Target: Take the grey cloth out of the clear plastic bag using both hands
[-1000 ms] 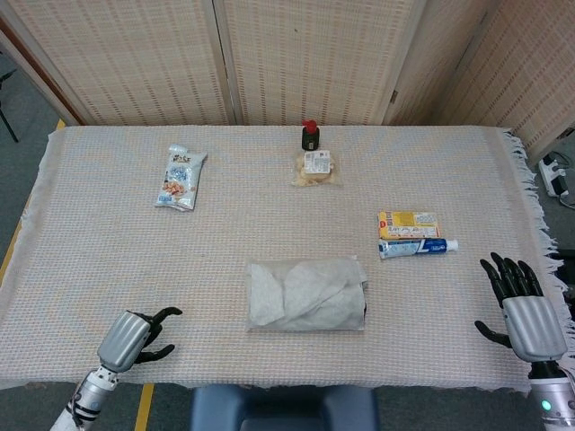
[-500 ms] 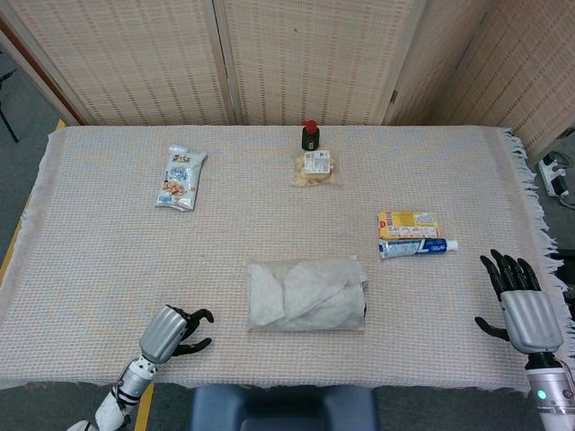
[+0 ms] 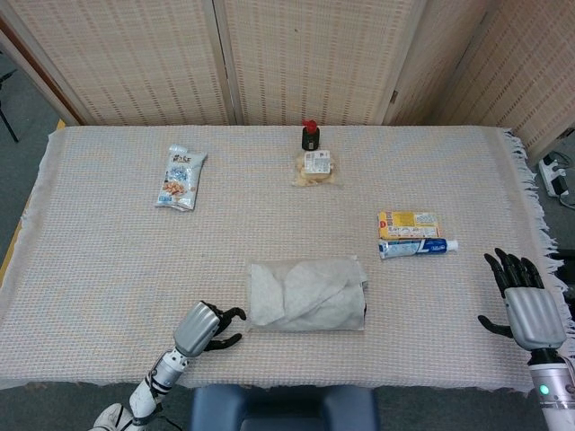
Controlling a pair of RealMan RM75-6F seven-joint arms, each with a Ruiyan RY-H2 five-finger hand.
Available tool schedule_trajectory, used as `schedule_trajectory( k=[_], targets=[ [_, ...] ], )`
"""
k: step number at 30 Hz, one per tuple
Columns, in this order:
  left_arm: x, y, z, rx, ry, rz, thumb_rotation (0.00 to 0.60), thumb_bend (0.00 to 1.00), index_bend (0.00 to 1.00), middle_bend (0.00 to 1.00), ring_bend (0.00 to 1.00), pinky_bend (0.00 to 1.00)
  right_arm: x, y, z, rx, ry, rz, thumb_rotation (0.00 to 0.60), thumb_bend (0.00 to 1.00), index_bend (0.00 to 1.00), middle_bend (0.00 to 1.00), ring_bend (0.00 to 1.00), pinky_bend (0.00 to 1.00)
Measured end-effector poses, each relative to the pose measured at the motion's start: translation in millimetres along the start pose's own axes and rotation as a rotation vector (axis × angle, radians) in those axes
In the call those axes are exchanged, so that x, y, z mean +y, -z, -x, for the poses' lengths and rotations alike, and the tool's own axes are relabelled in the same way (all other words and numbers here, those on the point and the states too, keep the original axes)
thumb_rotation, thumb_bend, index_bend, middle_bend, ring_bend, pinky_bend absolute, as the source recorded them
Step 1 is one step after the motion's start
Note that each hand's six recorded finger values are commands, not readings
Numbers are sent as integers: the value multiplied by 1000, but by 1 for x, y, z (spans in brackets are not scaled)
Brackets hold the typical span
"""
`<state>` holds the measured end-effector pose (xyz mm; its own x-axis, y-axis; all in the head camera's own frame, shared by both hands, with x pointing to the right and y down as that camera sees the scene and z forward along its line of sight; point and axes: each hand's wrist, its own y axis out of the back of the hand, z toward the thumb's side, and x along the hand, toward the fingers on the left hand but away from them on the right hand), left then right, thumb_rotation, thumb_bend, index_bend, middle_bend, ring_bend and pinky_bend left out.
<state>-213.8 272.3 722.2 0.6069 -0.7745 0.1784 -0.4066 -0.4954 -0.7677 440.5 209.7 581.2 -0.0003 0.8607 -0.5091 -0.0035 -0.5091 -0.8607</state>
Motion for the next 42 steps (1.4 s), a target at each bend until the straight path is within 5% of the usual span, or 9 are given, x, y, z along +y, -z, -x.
schedule_trajectory(
  k=[7,32,42],
  targets=[
    [-10,-7,-11,-9,14,-8,600,283,470,1000,1000,1000,1,3,1,-7,-6,9,600,89,0,0,0,0],
    [-12,-11,-22,-43,-23,-25,600,523,749,1000,1000,1000,-5,-1,7,20,-33,13,600,111,0,0,0,0],
    [-8,-12,-20,-61,-28,-42,600,522,755,1000,1000,1000,-43,-32,38,184,-67,116,600,276,351,0,0,0]
  ],
)
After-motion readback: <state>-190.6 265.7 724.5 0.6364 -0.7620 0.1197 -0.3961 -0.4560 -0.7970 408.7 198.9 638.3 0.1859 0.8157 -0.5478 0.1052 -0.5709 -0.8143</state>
